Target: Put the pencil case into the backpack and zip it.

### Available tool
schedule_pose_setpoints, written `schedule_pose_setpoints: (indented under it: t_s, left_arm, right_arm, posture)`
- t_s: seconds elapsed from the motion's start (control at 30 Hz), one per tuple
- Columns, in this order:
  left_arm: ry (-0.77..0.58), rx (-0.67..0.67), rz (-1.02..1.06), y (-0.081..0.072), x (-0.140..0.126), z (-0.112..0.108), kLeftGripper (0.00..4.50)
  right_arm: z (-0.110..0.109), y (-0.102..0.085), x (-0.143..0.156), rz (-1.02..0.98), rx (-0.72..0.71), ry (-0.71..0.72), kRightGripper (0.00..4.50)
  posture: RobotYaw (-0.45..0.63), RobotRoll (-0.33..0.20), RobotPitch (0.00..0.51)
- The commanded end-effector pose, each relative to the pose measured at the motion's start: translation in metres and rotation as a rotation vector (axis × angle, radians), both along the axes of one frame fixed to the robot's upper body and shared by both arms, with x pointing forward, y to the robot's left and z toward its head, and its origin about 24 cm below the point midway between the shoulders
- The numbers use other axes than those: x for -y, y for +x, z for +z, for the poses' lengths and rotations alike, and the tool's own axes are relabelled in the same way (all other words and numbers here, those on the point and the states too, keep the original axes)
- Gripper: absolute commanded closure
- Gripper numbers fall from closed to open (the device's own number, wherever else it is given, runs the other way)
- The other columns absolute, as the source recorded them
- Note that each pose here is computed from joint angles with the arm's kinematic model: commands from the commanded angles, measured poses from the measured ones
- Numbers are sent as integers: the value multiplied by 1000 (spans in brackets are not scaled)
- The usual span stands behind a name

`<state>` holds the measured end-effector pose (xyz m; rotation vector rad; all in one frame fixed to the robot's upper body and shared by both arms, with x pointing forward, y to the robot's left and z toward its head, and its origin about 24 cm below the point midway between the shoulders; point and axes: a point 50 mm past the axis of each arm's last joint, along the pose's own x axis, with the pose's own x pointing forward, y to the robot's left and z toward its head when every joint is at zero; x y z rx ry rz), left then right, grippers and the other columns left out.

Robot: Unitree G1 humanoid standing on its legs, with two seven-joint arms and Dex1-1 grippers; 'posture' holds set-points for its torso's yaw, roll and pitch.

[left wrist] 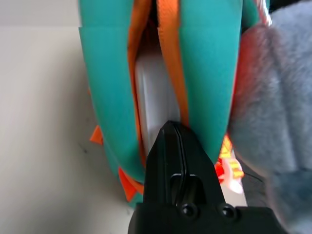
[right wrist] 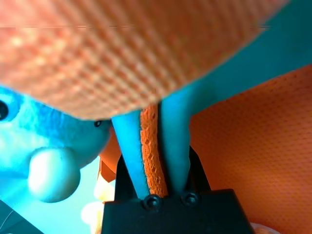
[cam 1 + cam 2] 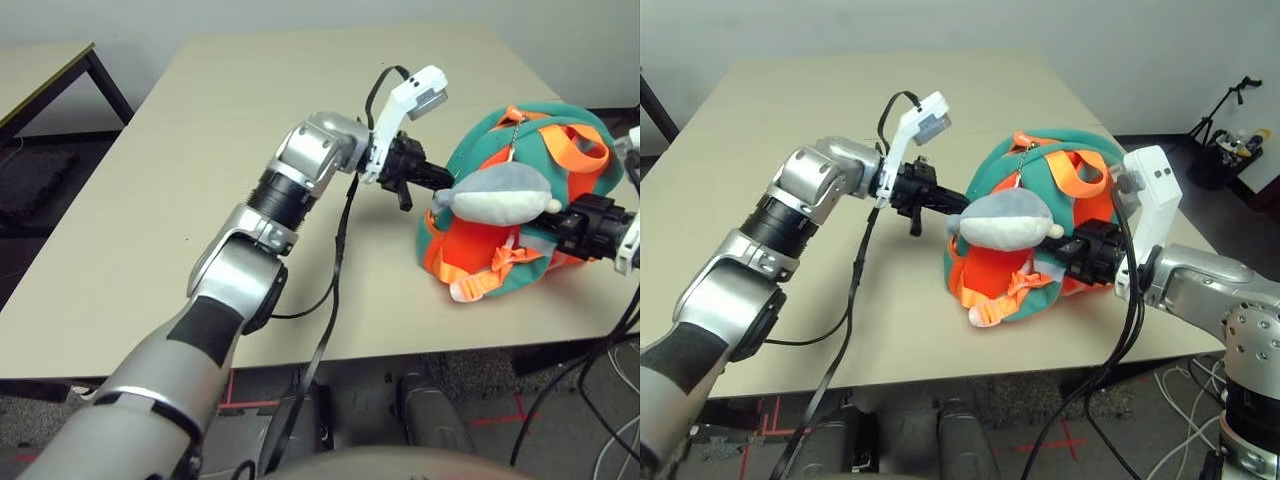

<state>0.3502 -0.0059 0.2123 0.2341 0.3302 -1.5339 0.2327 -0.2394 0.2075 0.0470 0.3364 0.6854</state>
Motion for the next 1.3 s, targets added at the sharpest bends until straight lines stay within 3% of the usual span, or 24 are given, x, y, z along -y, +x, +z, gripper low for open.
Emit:
schedule_pose_setpoints:
  t_s: [0.03,0.23,0.4,0.5,0.63,0.87,1.03,1.3]
  left_arm:
    - [-4,58,32,4,16,-1,4500]
    - [-4,167,12,8,5,13,4500]
    - [-38,342,23,0,-42,51,4500]
    - [-25,365,0,-13,-64,64,3833]
    - [-7,400,-28,-27,-75,76,2442]
    - [-4,440,-134,-49,-56,77,56]
    - [10,432,-183,-54,-41,70,0]
    - [23,451,-161,-44,-14,47,0]
  right_arm:
    - [-5,-2,-7,33,-20,5,4358]
    - [-4,-1,-6,28,-17,5,4358]
    - [-4,0,-3,21,-15,1,4358]
    - [-5,3,-3,24,-14,4,4358]
    - [-7,7,-4,32,-16,8,4358]
    - [-6,14,-5,45,-10,11,4358]
    - [-6,14,-6,46,-8,13,4358]
    - [-6,11,-7,40,2,17,4358]
  posture:
    - [-102,0,67]
    - [-92,0,61]
    - [-56,0,52]
    - [-34,0,50]
    - [-16,0,46]
    - [-9,0,44]
    - [-23,0,45]
    - [-52,0,46]
